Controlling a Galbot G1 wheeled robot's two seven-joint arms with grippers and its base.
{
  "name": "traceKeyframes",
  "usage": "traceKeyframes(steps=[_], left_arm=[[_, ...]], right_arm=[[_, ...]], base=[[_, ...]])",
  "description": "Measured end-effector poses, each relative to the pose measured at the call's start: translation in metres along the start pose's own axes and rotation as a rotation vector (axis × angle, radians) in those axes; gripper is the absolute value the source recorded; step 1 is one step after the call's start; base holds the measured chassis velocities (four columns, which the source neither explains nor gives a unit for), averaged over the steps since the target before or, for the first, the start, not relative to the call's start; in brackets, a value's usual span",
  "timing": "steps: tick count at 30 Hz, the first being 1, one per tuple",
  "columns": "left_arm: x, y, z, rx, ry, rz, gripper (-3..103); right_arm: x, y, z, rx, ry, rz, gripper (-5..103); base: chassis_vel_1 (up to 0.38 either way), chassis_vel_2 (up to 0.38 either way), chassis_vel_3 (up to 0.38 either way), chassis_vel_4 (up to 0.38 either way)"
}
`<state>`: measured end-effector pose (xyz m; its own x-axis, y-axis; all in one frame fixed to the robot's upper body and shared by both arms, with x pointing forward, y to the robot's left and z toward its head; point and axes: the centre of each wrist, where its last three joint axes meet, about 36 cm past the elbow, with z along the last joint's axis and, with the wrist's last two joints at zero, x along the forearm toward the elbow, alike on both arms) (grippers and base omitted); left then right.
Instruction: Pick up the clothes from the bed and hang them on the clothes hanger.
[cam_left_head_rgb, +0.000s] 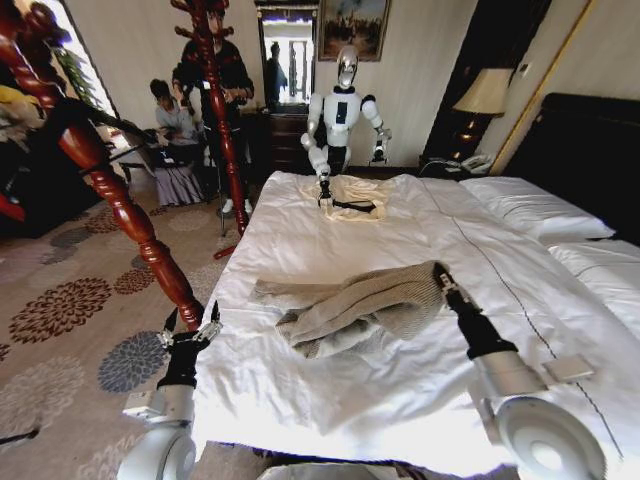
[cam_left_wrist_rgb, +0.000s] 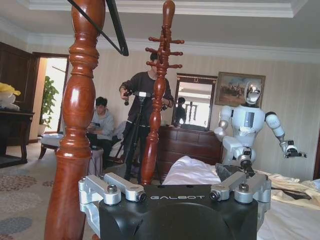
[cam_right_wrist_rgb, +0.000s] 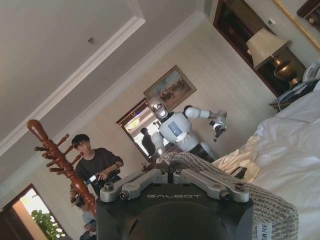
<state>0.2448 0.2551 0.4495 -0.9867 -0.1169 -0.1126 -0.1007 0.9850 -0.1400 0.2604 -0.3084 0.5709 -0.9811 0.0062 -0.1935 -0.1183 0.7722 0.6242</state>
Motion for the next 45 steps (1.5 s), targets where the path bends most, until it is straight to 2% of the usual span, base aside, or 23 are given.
traceKeyframes(steps=[6, 9, 12, 17, 19, 23, 27, 28, 31, 33, 34, 37, 39, 41, 43, 44, 45], left_arm=[[-0.001, 0.001, 0.002, 0.001, 0.003, -0.005, 100], [-0.001, 0.002, 0.004, -0.001, 0.007, -0.010, 100], [-0.002, 0.003, 0.004, -0.003, 0.008, -0.011, 100], [-0.001, 0.004, 0.005, -0.005, 0.011, -0.015, 100], [-0.001, 0.005, 0.007, -0.007, 0.016, -0.020, 100], [-0.001, 0.008, 0.011, -0.011, 0.028, -0.033, 100], [-0.002, 0.013, 0.021, -0.018, 0.056, -0.061, 100], [-0.002, 0.013, 0.021, -0.018, 0.056, -0.061, 100], [-0.002, 0.017, 0.026, -0.022, 0.072, -0.078, 100], [-0.001, 0.021, 0.028, -0.028, 0.077, -0.091, 100], [-0.001, 0.021, 0.028, -0.028, 0.077, -0.091, 100], [0.000, 0.024, 0.028, -0.033, 0.081, -0.107, 100], [0.001, 0.024, 0.028, -0.034, 0.082, -0.109, 100], [0.001, 0.025, 0.028, -0.036, 0.080, -0.113, 100], [0.001, 0.024, 0.027, -0.035, 0.076, -0.113, 100], [0.001, 0.024, 0.027, -0.035, 0.076, -0.113, 100], [0.000, 0.024, 0.026, -0.034, 0.074, -0.112, 100]], right_arm=[[-0.014, 0.004, -0.025, -0.008, -0.082, -0.010, 0], [-0.026, 0.013, -0.041, -0.010, -0.123, -0.054, 0], [-0.032, 0.018, -0.039, 0.003, -0.107, -0.086, 0], [-0.043, 0.022, -0.016, 0.034, -0.002, -0.178, 0], [-0.060, 0.008, 0.005, 0.034, 0.073, -0.205, 0], [-0.082, -0.005, 0.034, 0.022, 0.144, -0.232, 0], [-0.126, -0.016, 0.106, 0.001, 0.258, -0.263, 0], [-0.126, -0.016, 0.106, 0.001, 0.258, -0.263, 0], [-0.147, -0.019, 0.167, 0.000, 0.341, -0.261, 0], [-0.159, -0.010, 0.207, 0.000, 0.376, -0.279, 0], [-0.159, -0.010, 0.207, 0.000, 0.376, -0.279, 0], [-0.172, 0.018, 0.246, -0.016, 0.396, -0.310, 0], [-0.172, 0.024, 0.251, -0.017, 0.401, -0.317, 0], [-0.172, 0.036, 0.261, 0.008, 0.407, -0.336, -1], [-0.171, 0.036, 0.261, 0.057, 0.414, -0.351, 9], [-0.171, 0.036, 0.261, 0.057, 0.414, -0.351, 9], [-0.167, 0.031, 0.254, 0.113, 0.426, -0.360, 15]], base=[[0.000, 0.000, 0.000, 0.000], [0.000, 0.000, 0.000, 0.000], [0.000, 0.000, 0.000, 0.000], [0.000, 0.000, 0.000, 0.000], [0.000, 0.000, 0.000, 0.000], [0.000, 0.000, 0.000, 0.000], [0.000, 0.000, 0.000, 0.000], [0.000, 0.000, 0.000, 0.000], [0.000, 0.000, 0.000, 0.000], [0.000, 0.000, 0.000, 0.000], [0.000, 0.000, 0.000, 0.000], [0.000, 0.000, 0.000, 0.000], [0.000, 0.000, 0.000, 0.000], [0.000, 0.000, 0.000, 0.000], [0.000, 0.000, 0.000, 0.000], [0.000, 0.000, 0.000, 0.000], [0.000, 0.000, 0.000, 0.000]])
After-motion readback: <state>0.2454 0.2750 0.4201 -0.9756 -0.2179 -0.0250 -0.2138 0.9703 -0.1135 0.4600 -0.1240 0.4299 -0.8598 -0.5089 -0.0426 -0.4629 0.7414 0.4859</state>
